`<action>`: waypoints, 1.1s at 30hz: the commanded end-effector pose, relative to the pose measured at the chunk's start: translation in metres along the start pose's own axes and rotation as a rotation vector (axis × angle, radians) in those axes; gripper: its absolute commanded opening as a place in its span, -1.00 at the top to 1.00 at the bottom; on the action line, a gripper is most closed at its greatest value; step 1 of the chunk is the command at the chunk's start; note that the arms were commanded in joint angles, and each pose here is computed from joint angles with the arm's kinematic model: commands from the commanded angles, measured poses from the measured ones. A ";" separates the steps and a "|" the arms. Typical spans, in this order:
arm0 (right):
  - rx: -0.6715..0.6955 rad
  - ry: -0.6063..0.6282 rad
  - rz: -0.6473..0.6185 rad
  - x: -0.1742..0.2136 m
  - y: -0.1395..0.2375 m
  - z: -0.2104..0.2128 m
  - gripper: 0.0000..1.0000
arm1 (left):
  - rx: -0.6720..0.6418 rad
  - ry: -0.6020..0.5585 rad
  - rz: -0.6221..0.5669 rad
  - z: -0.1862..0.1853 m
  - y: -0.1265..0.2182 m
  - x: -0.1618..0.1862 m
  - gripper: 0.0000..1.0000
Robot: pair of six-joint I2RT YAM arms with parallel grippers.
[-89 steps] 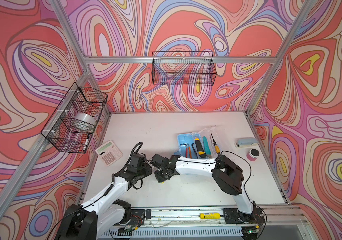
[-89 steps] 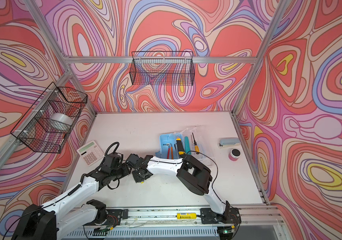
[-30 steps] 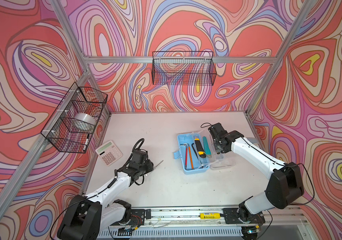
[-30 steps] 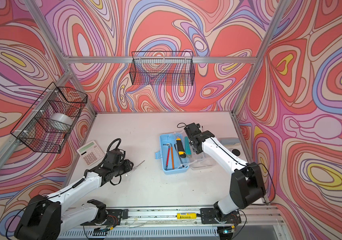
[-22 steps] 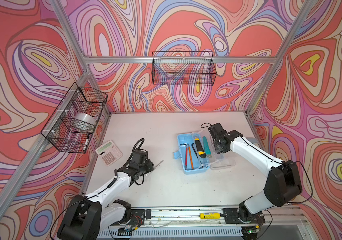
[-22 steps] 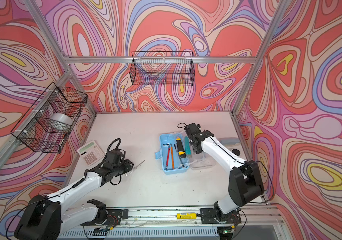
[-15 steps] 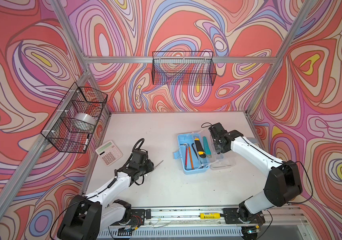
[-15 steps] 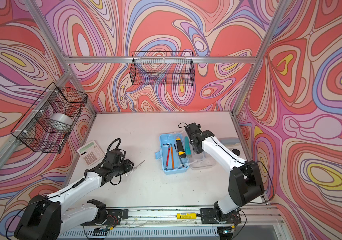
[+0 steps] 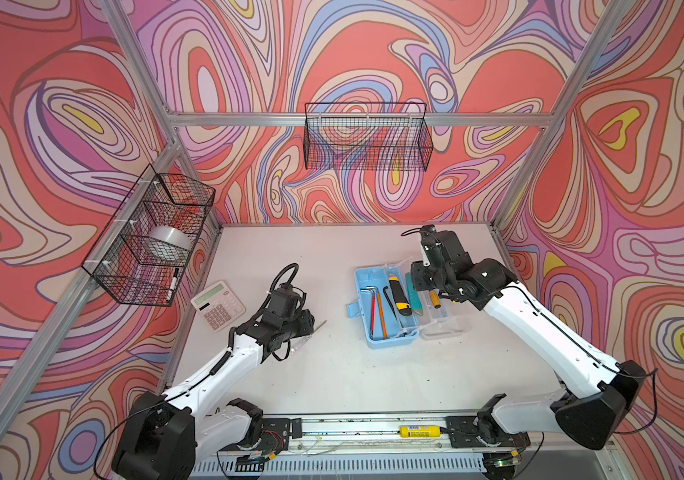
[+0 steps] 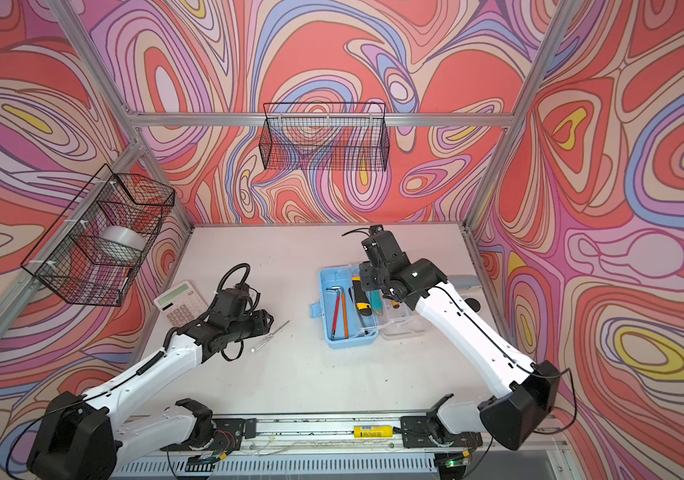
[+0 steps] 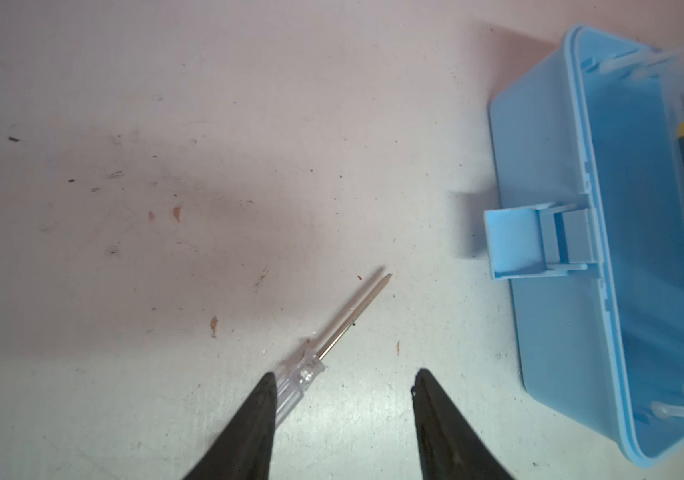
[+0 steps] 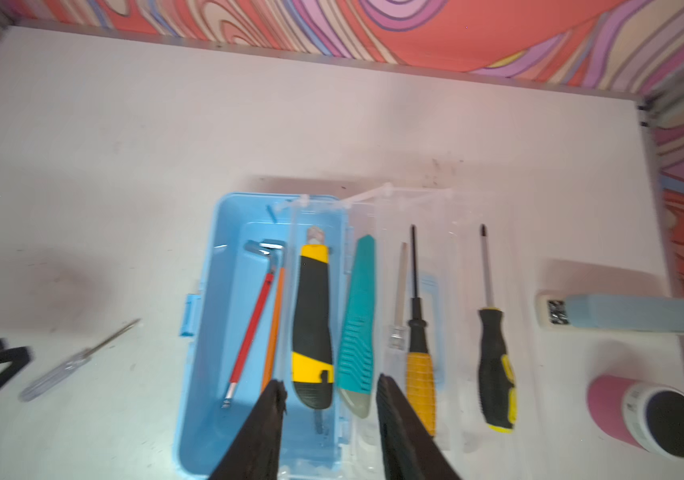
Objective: Pack the tool kit
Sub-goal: 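Carry the black-yellow screwdriver into the box and release it with the right gripper, then lower the left gripper onto the thin clear-handled screwdriver and grasp it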
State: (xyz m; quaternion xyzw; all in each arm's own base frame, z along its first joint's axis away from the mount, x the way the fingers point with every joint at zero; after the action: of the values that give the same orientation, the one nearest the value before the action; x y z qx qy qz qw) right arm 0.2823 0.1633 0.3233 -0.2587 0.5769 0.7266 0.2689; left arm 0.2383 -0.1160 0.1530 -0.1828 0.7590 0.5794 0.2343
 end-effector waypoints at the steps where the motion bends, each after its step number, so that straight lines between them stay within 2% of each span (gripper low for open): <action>1: -0.051 -0.018 0.021 0.001 -0.009 0.009 0.21 | -0.126 -0.116 0.122 -0.003 0.001 0.010 -0.07; 9: -0.059 -0.007 0.026 0.007 -0.024 0.011 0.21 | -0.306 -0.180 0.275 0.008 0.006 0.018 -0.08; 13: -0.050 0.000 0.035 0.010 -0.029 0.010 0.21 | -0.299 -0.189 0.360 0.007 -0.013 0.027 -0.07; 19: -0.015 0.014 0.027 0.010 -0.029 0.006 0.23 | -0.280 -0.187 0.327 0.005 -0.022 0.025 0.01; 25: 0.001 0.010 0.028 0.012 -0.033 0.005 0.23 | -0.295 -0.198 0.364 0.008 -0.032 0.030 0.11; 33: 0.012 0.007 0.030 0.013 -0.035 0.004 0.24 | -0.302 -0.196 0.377 0.009 -0.039 0.033 0.16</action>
State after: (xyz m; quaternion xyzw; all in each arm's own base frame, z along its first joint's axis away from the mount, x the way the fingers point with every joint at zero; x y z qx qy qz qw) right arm 0.2946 0.1763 0.2973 -0.2557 0.5760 0.7332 0.2555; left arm 0.2323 -0.1198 0.1036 -0.0158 0.6658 0.7279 0.1634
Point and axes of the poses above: each gripper's point midway between its finger pads, its own y axis back along the fingers, its own z axis along the line the jaws close on, x = y × z, the point moved 7 cm from there along y, back along the fingers, and after that the axes turned 11 degrees about -y, right-handed, at the moved point
